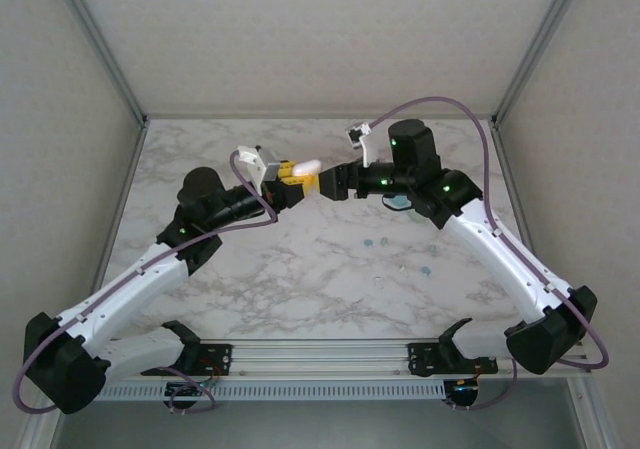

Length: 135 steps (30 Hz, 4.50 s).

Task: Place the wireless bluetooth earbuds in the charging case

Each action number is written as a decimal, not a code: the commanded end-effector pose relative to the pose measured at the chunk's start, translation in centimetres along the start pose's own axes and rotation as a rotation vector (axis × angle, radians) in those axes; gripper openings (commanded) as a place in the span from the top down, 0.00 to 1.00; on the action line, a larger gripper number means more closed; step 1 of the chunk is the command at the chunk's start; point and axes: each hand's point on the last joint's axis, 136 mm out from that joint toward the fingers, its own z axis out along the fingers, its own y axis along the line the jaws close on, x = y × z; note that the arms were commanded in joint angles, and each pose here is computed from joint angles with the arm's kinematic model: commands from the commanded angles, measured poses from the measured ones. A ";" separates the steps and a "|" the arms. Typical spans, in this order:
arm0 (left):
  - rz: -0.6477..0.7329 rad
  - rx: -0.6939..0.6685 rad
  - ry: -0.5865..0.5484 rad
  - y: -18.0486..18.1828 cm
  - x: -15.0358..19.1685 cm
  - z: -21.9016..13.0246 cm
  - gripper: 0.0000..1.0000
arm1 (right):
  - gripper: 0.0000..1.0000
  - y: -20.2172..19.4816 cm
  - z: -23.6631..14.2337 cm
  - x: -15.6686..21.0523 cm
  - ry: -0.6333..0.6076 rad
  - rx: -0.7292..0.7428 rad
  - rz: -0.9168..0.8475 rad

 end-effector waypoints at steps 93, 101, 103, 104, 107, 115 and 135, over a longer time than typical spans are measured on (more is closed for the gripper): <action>-0.010 -0.067 0.033 0.3 1.5 -1.4 0.84 | 0.39 -24.1 -6.2 27.2 0.541 0.868 0.770; -0.008 -0.066 0.036 0.4 1.6 -1.3 0.84 | 0.39 -24.6 -5.9 28.7 0.567 0.879 0.802; -0.009 -0.066 0.036 0.4 1.6 -1.2 0.84 | 0.39 -24.5 -5.9 29.0 0.572 0.879 0.807; -0.011 -0.063 0.039 0.4 1.6 -1.2 0.84 | 0.39 -24.5 -5.8 29.1 0.571 0.877 0.810; -0.013 -0.058 0.041 0.4 1.7 -1.1 0.84 | 0.39 -24.2 -5.7 29.5 0.587 0.868 0.819; -0.015 -0.055 0.043 0.4 1.7 -1.0 0.84 | 0.42 -23.1 -5.1 30.0 0.611 0.855 0.810; -0.012 -0.074 0.050 0.5 1.9 -1.4 0.84 | 0.56 -24.0 -6.5 28.0 0.672 0.997 0.645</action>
